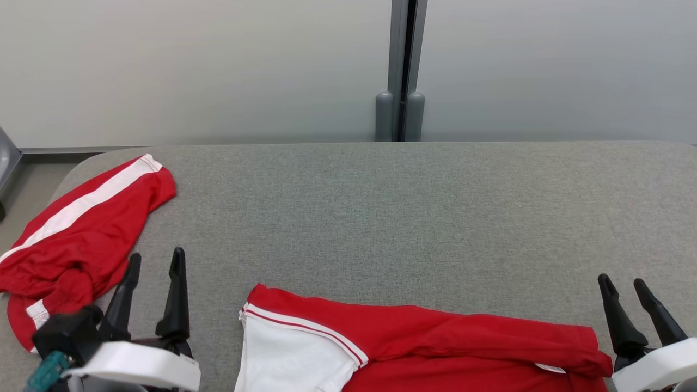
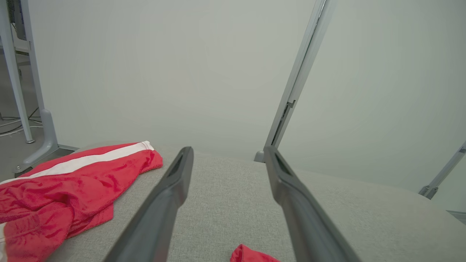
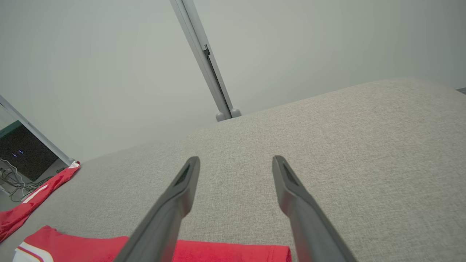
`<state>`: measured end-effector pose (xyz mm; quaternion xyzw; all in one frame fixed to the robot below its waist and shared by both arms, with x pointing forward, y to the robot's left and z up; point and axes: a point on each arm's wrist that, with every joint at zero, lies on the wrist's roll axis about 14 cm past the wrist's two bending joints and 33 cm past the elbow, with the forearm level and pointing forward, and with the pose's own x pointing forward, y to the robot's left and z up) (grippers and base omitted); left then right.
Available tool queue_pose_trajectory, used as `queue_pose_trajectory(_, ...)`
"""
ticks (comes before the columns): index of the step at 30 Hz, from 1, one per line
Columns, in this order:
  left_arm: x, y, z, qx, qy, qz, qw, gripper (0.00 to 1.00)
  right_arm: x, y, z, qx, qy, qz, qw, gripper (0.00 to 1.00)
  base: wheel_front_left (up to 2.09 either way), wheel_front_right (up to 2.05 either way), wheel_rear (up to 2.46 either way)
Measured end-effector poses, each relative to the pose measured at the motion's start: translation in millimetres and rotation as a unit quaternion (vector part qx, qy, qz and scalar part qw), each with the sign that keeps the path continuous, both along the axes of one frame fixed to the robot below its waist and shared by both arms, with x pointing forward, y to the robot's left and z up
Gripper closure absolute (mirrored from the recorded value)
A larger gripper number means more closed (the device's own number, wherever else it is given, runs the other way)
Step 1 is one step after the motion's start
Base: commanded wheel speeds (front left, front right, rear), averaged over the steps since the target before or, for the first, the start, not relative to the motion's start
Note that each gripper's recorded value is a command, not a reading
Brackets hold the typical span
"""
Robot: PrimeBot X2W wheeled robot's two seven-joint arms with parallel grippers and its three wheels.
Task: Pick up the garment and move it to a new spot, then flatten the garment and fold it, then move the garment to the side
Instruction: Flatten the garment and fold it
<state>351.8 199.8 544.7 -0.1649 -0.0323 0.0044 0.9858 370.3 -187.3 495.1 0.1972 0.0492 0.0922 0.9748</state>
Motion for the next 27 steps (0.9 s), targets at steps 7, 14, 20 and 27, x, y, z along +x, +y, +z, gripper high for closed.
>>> queue_pose_trajectory(7, -18.7, -1.8, -13.8, 0.001, -0.012, 0.022, 1.0, 0.0, -15.1, -5.2, -30.9, -0.02, 0.053, -0.009, 0.998, 0.0, 0.0, 0.0, 0.0)
queue_pose_trajectory(14, -16.9, -7.6, -20.0, -0.001, -0.017, 0.01, 1.0, 0.0, -23.3, -3.6, -64.3, -0.021, 0.131, -0.006, 0.991, 0.0, 0.0, 0.0, 0.0)
queue_pose_trajectory(20, -11.3, -12.6, -26.7, -0.003, -0.013, -0.001, 1.0, 0.0, -34.9, -1.5, -98.7, -0.006, 0.211, -0.007, 0.977, 0.0, 0.0, 0.0, 0.0)
queue_pose_trajectory(27, -4.3, -15.3, -32.8, 0.0, -0.009, -0.008, 1.0, 0.0, -42.9, 6.0, -130.0, 0.031, 0.285, -0.012, 0.958, 0.0, 0.0, 0.0, 0.0)
